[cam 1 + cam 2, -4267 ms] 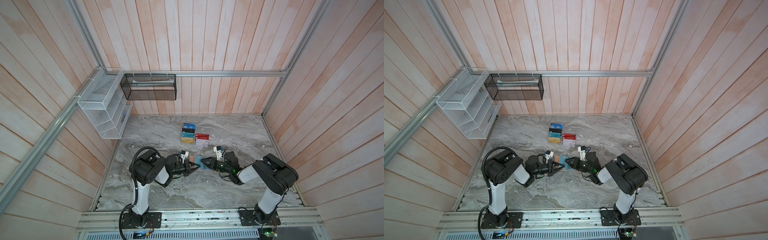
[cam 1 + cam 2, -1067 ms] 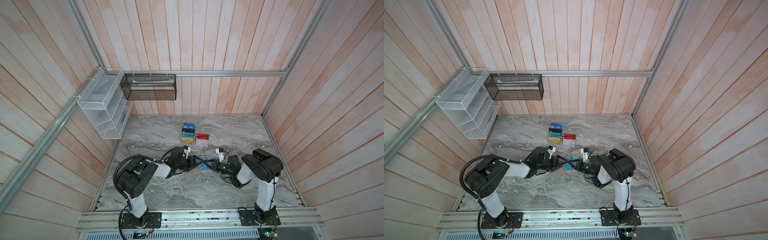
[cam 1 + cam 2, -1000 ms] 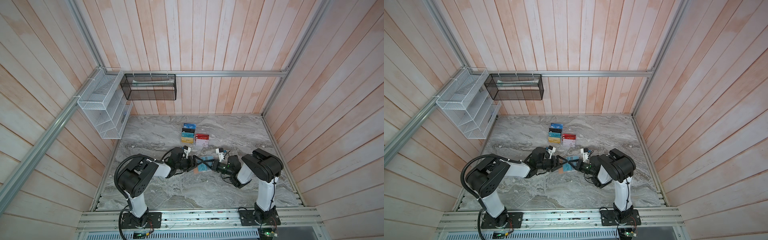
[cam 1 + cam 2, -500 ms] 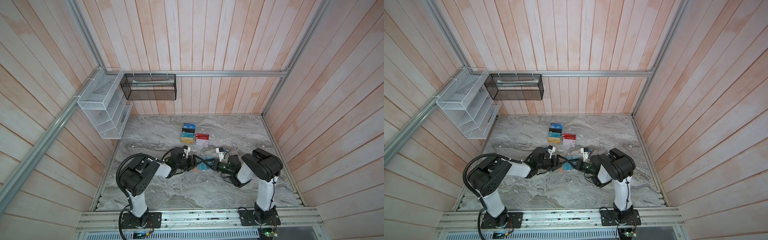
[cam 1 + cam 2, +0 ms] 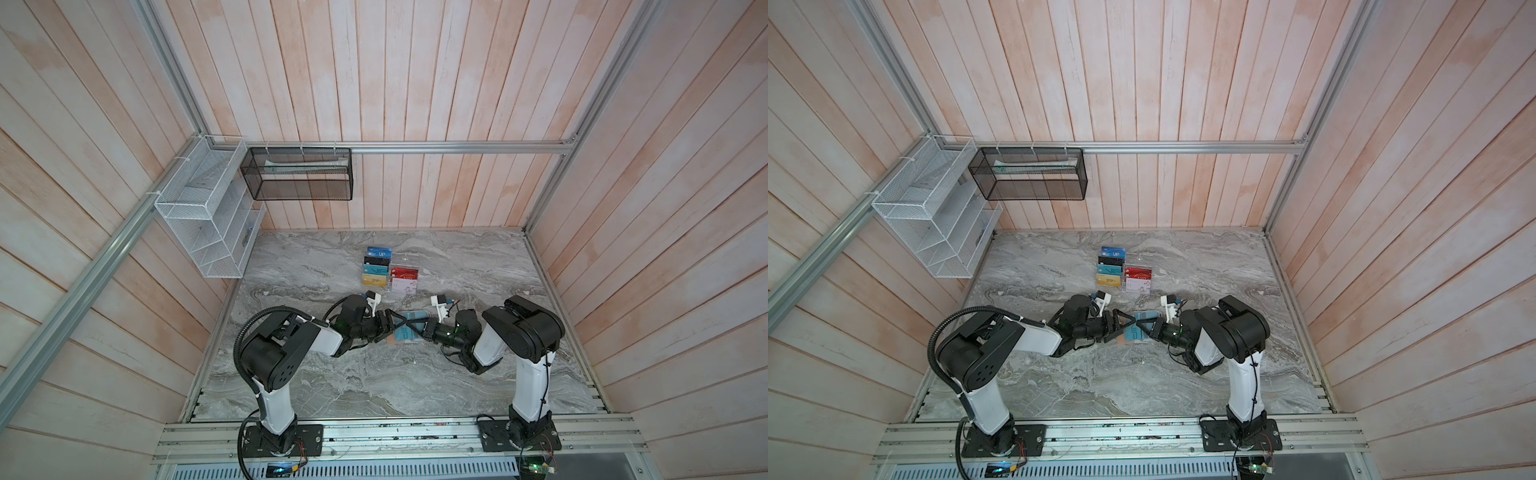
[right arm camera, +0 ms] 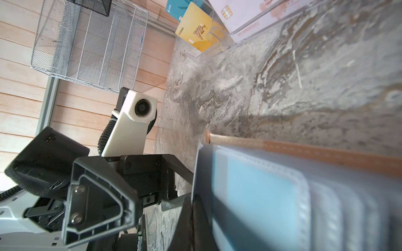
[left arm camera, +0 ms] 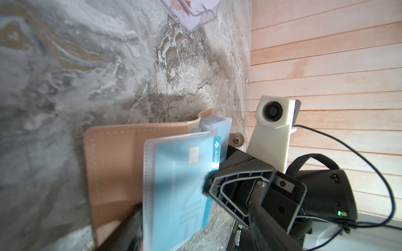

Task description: Take the credit cards out of the card holder

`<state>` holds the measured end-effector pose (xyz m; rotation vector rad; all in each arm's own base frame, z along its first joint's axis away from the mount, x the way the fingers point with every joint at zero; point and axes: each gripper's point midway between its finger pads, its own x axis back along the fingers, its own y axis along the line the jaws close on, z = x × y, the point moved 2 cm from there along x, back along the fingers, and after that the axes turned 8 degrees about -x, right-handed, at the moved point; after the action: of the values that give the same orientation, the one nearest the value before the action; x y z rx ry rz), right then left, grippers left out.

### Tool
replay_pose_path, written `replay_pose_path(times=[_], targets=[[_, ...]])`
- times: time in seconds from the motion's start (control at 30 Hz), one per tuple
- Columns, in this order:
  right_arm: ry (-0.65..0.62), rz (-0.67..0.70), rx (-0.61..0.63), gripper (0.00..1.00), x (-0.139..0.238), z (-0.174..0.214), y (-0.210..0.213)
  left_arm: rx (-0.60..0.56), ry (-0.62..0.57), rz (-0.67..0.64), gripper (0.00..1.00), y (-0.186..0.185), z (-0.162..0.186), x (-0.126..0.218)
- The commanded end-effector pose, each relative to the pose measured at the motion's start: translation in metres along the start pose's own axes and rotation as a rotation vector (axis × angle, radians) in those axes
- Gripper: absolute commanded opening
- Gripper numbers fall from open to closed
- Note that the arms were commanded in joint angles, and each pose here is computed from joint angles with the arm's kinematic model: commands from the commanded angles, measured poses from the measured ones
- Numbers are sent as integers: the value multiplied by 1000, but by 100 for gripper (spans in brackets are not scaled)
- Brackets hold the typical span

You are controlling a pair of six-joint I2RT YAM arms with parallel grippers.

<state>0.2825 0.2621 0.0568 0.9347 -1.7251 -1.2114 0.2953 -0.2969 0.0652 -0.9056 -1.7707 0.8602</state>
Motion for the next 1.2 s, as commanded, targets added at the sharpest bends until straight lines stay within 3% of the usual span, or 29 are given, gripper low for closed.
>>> replay_pose_path(times=[0.0,0.83,1.17], targets=[[13,-27,38,5,-2,-2,8,44,42,-53,76,21,18,-3],[16,47,106,5,18,-25,3,67,53,-80,76,35,24,0],[10,45,122,0,25,-33,9,57,48,-82,76,32,21,2]])
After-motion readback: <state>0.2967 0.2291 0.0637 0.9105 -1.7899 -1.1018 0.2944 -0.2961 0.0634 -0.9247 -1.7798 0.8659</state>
